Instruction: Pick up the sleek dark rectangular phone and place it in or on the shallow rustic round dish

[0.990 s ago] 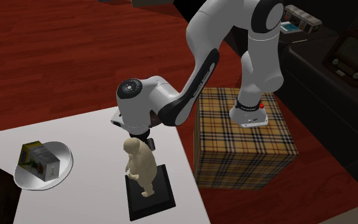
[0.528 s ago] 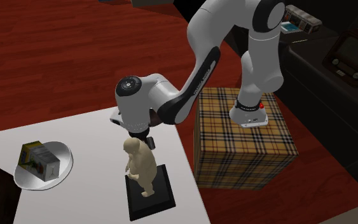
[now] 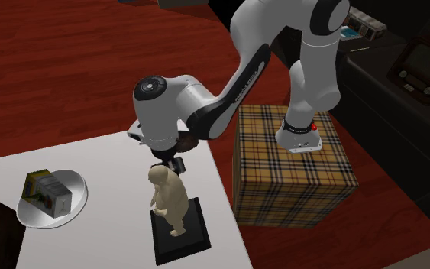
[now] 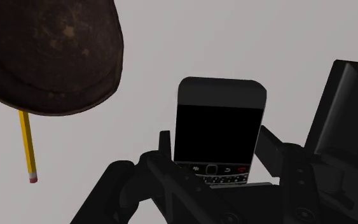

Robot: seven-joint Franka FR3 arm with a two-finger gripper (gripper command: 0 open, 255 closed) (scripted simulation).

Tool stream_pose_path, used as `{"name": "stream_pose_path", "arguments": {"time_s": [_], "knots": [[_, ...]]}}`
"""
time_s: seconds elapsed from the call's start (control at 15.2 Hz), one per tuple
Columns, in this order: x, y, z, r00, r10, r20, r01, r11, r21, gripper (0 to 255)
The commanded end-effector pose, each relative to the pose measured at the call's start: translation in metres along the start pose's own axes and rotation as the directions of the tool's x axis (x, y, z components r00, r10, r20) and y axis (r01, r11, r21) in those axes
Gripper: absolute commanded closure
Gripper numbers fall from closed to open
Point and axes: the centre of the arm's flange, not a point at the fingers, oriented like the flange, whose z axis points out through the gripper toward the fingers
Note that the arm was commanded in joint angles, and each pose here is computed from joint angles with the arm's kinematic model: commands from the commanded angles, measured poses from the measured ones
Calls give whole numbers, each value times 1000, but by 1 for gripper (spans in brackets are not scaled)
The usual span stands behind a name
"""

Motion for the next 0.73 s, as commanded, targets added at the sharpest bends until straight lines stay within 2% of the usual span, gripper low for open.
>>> {"name": "stream_pose_path", "arguments": {"time_s": [0.0, 0.66], "knots": [[0, 1, -11, 1000, 0, 0, 0, 1000, 0, 255], [1, 4, -64, 1000, 0, 0, 0, 1000, 0, 255]]}}
